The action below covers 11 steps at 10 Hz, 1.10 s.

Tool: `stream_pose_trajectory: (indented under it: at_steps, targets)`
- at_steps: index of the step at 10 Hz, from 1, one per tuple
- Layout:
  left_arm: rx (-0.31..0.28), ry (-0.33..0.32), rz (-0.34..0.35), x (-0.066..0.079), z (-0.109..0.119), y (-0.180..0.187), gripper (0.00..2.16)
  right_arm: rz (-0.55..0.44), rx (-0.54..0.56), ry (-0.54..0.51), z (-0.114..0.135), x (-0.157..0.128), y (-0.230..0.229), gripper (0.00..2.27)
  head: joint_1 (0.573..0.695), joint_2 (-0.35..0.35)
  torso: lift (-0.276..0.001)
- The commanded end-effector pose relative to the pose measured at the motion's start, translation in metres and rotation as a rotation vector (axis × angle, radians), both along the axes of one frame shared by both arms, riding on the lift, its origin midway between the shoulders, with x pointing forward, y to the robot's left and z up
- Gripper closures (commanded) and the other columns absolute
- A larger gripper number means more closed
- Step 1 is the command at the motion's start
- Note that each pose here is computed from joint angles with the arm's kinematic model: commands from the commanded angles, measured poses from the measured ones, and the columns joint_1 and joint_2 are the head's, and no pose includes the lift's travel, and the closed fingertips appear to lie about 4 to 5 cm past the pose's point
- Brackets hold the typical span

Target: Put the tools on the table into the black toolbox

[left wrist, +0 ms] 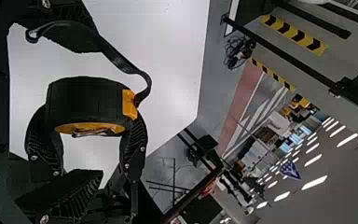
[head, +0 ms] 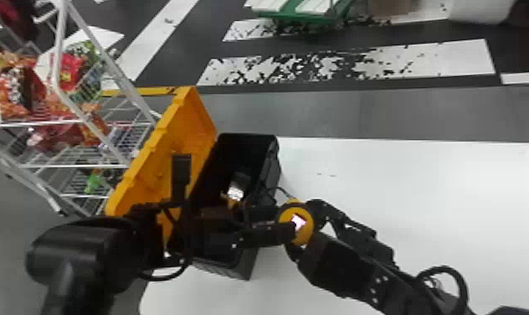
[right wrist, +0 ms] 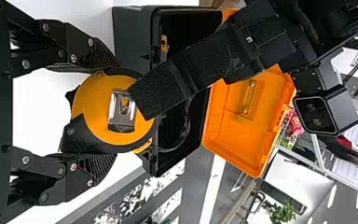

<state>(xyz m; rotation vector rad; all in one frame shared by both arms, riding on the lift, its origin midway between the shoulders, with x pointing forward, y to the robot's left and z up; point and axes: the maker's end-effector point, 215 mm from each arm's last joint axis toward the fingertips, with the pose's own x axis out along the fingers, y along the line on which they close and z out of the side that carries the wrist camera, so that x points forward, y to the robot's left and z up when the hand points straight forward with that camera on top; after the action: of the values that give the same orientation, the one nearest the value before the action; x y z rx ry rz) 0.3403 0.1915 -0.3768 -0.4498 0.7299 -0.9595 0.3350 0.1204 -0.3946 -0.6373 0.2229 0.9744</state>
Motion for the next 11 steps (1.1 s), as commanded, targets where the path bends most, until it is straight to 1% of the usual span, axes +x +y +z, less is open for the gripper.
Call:
stream_pose_trajectory:
  at_steps: [1,2,6,7,8,9,10,11]
  targets:
    - [-0.016,0.007,-0.004,-0.002,0.002,-0.005,0.07,0.004,0.001,0.0,0.0,0.0,0.003,2.24,0.695,0.35,-0.039]
    - [-0.022,0.031,-0.011,-0.006,-0.001,-0.009,0.08,0.005,0.001,0.0,0.0,-0.001,0.004,2.24,0.695,0.35,-0.039]
    - [-0.044,0.041,-0.029,-0.01,0.005,-0.023,0.08,0.017,-0.003,0.0,-0.002,-0.001,0.011,2.24,0.695,0.35,-0.039]
    - [-0.045,0.037,-0.031,-0.009,0.006,-0.025,0.17,0.02,-0.003,-0.002,-0.001,-0.001,0.012,2.24,0.695,0.35,-0.039]
    - [-0.052,0.034,-0.048,-0.01,0.008,-0.028,0.41,0.02,-0.003,-0.002,-0.001,-0.001,0.012,2.24,0.695,0.35,-0.039]
    - [-0.054,0.027,-0.06,-0.01,0.01,-0.032,0.85,0.02,-0.002,-0.005,0.0,0.0,0.013,2.24,0.695,0.35,-0.039]
    - [-0.053,0.025,-0.067,-0.009,0.009,-0.034,1.35,0.019,-0.003,-0.004,0.0,0.0,0.013,2.24,0.695,0.35,-0.039]
    - [-0.053,0.017,-0.087,-0.01,0.012,-0.037,1.57,0.02,-0.002,-0.005,0.0,0.0,0.013,2.24,0.695,0.35,-0.039]
